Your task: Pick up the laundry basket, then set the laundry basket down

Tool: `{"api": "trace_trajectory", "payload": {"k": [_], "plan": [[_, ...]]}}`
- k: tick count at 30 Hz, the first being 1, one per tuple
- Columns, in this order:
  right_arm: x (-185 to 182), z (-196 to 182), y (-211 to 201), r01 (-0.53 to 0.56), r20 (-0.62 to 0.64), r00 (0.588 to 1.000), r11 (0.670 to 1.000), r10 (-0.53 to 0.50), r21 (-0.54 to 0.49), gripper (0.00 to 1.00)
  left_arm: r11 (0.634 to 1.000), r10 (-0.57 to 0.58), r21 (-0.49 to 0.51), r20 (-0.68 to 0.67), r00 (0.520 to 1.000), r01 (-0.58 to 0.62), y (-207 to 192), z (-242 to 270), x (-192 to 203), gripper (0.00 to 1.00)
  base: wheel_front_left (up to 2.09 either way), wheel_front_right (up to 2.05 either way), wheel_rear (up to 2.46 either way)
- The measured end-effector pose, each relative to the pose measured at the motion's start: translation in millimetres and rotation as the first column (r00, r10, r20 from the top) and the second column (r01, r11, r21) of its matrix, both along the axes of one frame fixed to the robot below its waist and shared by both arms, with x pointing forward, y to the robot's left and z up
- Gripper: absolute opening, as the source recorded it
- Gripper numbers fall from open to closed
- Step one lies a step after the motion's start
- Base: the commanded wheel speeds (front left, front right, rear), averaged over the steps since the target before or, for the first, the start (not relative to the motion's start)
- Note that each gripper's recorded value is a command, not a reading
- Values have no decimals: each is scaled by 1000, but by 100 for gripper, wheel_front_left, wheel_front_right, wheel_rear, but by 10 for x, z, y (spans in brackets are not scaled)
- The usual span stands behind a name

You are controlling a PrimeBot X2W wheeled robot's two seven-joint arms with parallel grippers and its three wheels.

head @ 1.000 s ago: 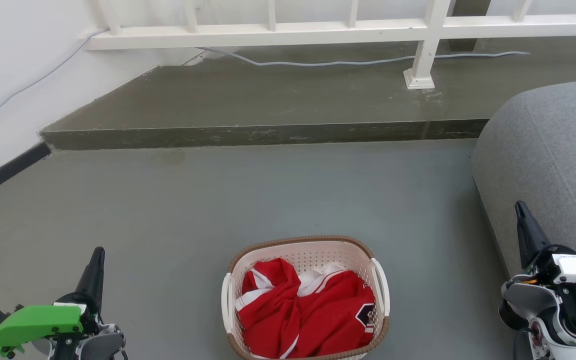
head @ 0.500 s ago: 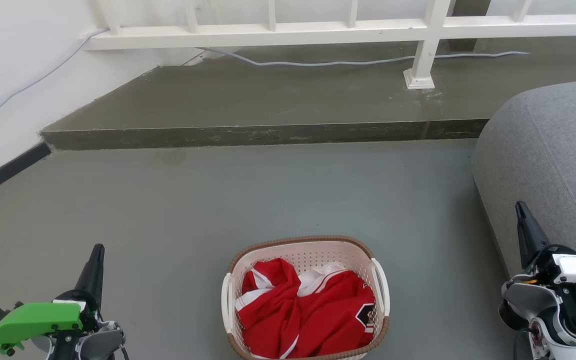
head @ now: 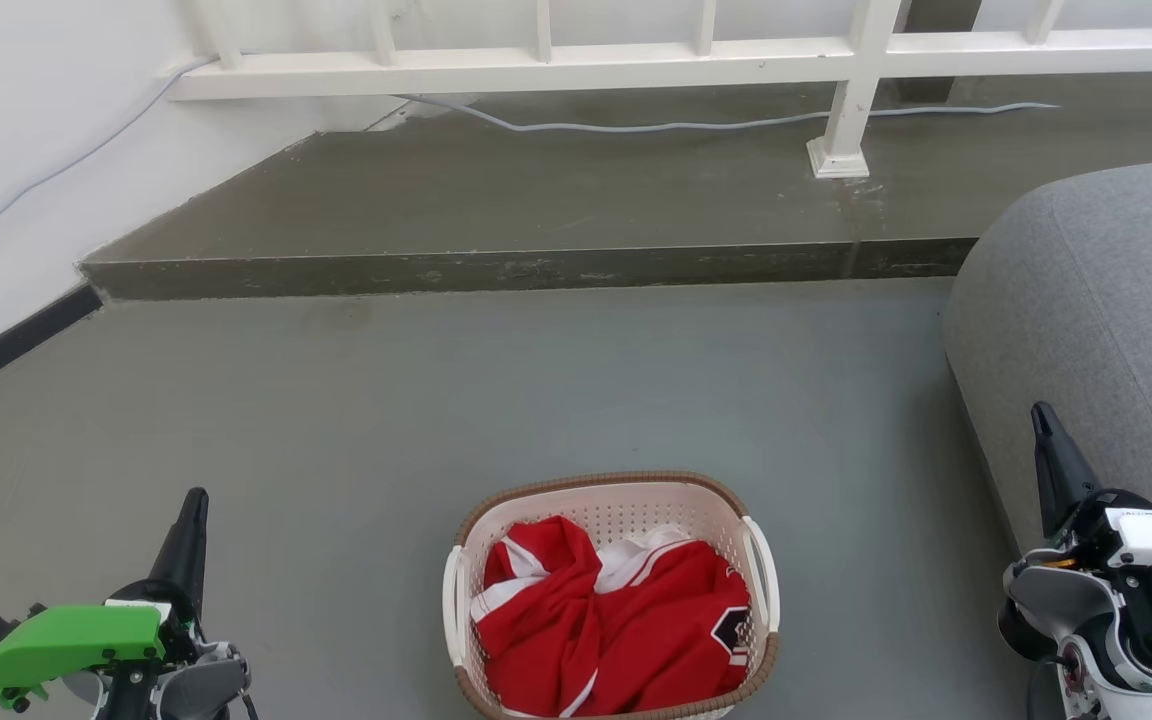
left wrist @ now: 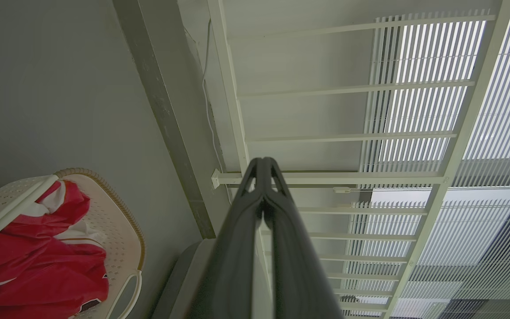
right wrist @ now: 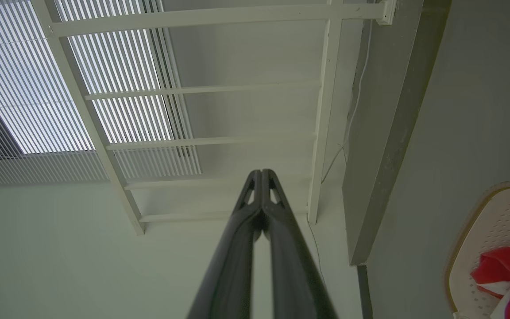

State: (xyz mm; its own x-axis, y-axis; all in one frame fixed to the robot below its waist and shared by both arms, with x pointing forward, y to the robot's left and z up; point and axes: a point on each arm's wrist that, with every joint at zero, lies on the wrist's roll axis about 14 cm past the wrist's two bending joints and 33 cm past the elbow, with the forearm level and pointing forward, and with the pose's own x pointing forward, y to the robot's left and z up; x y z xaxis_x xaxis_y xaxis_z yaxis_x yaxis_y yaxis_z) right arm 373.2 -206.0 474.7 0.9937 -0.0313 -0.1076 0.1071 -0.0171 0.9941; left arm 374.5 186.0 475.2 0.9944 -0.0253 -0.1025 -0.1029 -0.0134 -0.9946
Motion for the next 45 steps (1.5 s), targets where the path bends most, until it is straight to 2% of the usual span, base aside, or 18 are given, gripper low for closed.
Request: {"api": "trace_trajectory", "payload": {"k": [45], "plan": [[0,4,5,0,3,1000,1000,0,6,0,1000,0,-3,3,1000,0,7,8,2,0,0,0,0]]}}
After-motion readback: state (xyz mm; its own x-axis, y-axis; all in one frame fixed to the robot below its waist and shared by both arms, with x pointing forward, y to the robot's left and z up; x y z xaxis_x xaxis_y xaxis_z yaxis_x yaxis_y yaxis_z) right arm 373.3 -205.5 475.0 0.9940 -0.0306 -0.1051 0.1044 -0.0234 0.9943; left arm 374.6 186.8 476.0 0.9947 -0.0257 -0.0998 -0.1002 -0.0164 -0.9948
